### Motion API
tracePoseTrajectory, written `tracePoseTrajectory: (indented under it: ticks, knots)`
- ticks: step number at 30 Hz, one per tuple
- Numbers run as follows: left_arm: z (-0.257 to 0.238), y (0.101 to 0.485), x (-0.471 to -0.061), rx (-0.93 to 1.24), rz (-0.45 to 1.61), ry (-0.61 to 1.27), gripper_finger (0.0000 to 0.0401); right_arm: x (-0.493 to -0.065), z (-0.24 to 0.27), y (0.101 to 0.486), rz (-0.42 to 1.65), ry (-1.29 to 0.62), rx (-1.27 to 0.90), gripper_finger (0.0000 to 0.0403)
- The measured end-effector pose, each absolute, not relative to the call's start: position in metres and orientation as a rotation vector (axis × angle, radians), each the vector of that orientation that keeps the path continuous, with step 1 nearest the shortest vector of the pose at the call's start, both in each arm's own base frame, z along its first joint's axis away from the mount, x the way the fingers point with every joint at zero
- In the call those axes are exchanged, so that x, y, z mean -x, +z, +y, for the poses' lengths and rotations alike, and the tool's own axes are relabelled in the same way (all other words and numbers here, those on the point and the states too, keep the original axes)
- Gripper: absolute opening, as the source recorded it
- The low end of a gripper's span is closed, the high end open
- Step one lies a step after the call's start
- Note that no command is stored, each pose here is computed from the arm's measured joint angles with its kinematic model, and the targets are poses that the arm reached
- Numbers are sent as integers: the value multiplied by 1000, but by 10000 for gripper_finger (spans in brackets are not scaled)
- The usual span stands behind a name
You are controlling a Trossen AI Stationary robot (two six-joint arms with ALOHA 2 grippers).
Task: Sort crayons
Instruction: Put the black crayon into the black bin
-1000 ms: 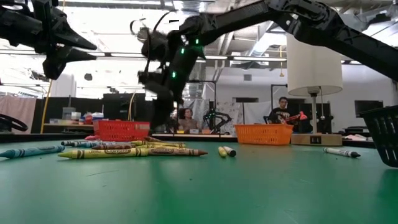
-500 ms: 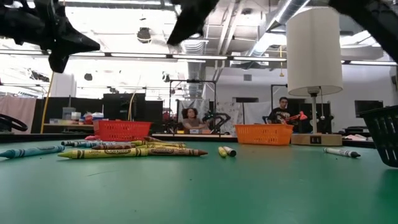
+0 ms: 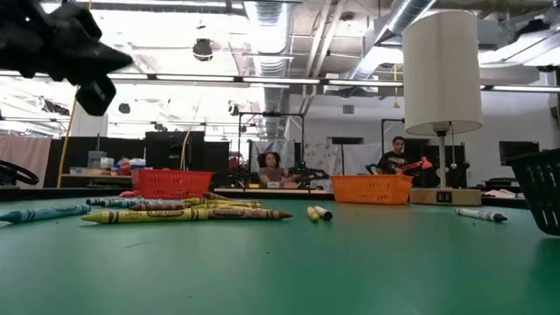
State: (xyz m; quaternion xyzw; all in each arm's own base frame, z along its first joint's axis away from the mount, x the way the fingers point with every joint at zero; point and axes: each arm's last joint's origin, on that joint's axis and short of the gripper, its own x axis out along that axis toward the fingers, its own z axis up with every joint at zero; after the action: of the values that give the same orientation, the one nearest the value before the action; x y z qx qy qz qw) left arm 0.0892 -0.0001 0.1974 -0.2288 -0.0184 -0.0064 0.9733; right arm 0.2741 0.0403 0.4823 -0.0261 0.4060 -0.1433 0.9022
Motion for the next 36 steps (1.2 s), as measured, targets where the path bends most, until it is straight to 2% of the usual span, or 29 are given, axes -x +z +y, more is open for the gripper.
tracePoseTrajectory:
  ticks: [3,6,13,17,24,29,36]
  knots:
    - [-4,201,-89,476,-42,-160,0,-259,75,474,847,-312,10,0]
    - [-6,203,-88,520,-42,-231,0,-247,108,456,862,-337,-36,0]
    - [-6,202,-88,552,-33,-218,0,-228,164,376,1018,-471,-149,0]
    - [-6,197,-89,568,23,-202,0,-214,185,344,1096,-520,-241,0]
    - [-6,191,-89,589,89,-184,0,-190,211,316,1229,-472,-271,0]
    - [-6,191,-89,590,87,-183,0,-185,221,296,1338,-345,-260,0]
    - [-4,191,-89,626,74,-130,0,-184,213,263,1279,-226,-317,0]
